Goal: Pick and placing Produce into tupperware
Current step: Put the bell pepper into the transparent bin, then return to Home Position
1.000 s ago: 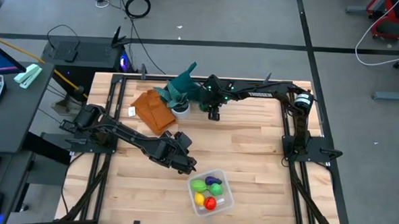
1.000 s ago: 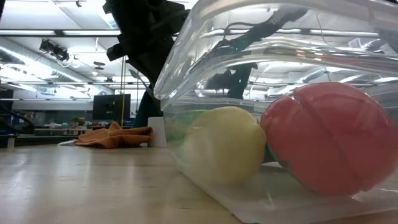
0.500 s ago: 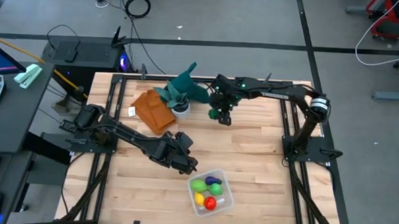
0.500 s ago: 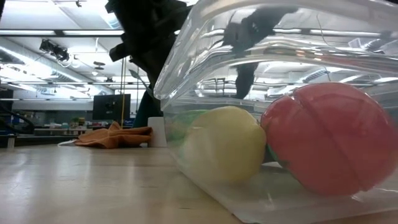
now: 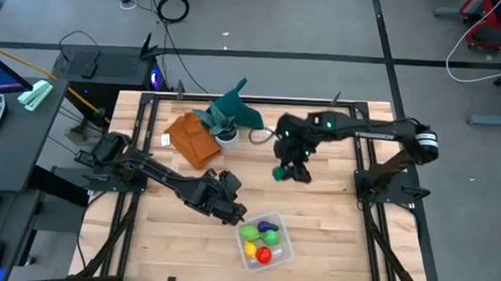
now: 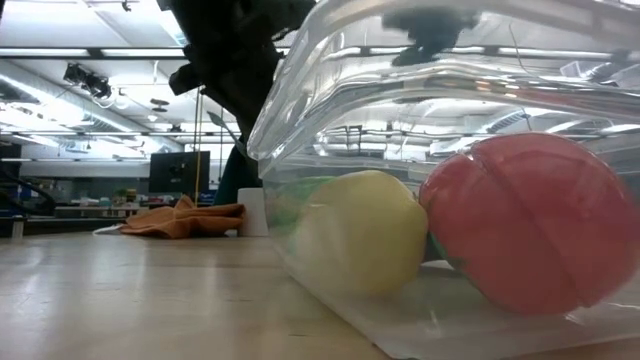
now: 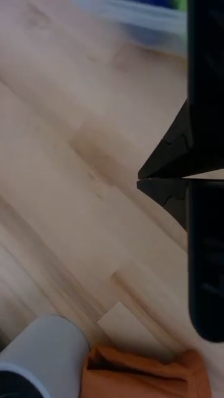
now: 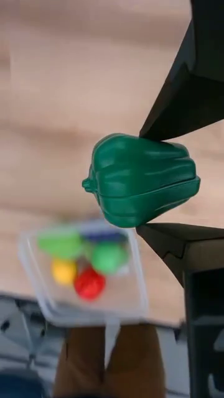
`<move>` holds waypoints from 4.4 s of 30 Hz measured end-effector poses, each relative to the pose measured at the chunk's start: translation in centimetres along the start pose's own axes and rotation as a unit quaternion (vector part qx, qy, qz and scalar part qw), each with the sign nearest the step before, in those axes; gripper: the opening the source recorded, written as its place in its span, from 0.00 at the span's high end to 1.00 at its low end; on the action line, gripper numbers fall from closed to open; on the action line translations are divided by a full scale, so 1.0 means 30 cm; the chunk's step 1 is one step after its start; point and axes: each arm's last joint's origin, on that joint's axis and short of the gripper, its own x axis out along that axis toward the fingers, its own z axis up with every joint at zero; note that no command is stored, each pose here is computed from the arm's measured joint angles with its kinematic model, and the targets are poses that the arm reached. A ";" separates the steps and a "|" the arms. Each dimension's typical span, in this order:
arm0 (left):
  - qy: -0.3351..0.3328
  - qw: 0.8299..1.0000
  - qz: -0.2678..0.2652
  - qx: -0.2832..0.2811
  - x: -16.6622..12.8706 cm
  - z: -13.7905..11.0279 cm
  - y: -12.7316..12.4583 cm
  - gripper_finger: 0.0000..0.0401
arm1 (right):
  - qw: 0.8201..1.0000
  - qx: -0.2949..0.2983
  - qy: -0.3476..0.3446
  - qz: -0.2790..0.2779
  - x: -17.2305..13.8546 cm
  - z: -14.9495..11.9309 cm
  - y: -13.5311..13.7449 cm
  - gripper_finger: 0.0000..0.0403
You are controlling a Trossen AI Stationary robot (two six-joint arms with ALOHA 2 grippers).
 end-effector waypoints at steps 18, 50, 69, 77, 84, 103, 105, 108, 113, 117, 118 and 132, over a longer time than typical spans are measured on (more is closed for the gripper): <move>0.004 0.993 -0.064 0.097 -0.152 -0.194 -0.091 0.98 | 0.998 0.042 -0.022 0.036 0.171 0.015 0.458 0.59; 0.013 0.990 -0.093 0.107 -0.275 -0.354 -0.111 0.96 | 0.999 0.028 0.028 -0.017 0.662 0.007 0.467 0.57; 0.008 0.991 -0.091 0.103 -0.274 -0.353 -0.110 0.95 | 0.999 0.001 0.039 -0.035 0.674 0.002 0.445 0.49; 0.004 0.991 -0.090 0.102 -0.274 -0.352 -0.110 0.98 | 0.999 -0.001 0.043 -0.026 0.674 0.001 0.446 0.41; 0.004 0.991 -0.090 0.103 -0.275 -0.353 -0.110 0.93 | 0.999 -0.012 0.042 -0.026 0.618 0.005 0.458 0.39; -0.010 0.991 -0.076 0.114 -0.270 -0.347 -0.104 0.93 | 0.994 -0.037 -0.065 -0.084 0.099 0.013 0.359 0.80; -0.012 0.991 -0.071 0.113 -0.264 -0.339 -0.101 0.92 | 0.993 -0.026 -0.086 -0.077 0.058 -0.004 0.323 0.89; -0.012 0.992 -0.063 0.109 -0.250 -0.323 -0.097 0.93 | 0.990 0.002 -0.121 -0.070 0.016 -0.046 0.261 0.98; -0.012 0.994 -0.053 0.099 -0.229 -0.297 -0.091 0.96 | 0.982 0.039 -0.168 -0.078 -0.039 -0.161 0.190 0.98; -0.011 0.995 -0.047 0.091 -0.216 -0.280 -0.088 0.98 | 0.968 0.068 -0.225 -0.085 -0.078 -0.258 0.157 0.99; -0.011 0.995 -0.046 0.090 -0.213 -0.277 -0.087 0.98 | 0.963 0.076 -0.243 -0.085 -0.086 -0.283 0.152 0.99; -0.014 0.995 -0.022 0.099 -0.154 -0.201 -0.069 0.96 | 0.901 0.108 -0.412 -0.078 -0.197 -0.541 0.180 1.00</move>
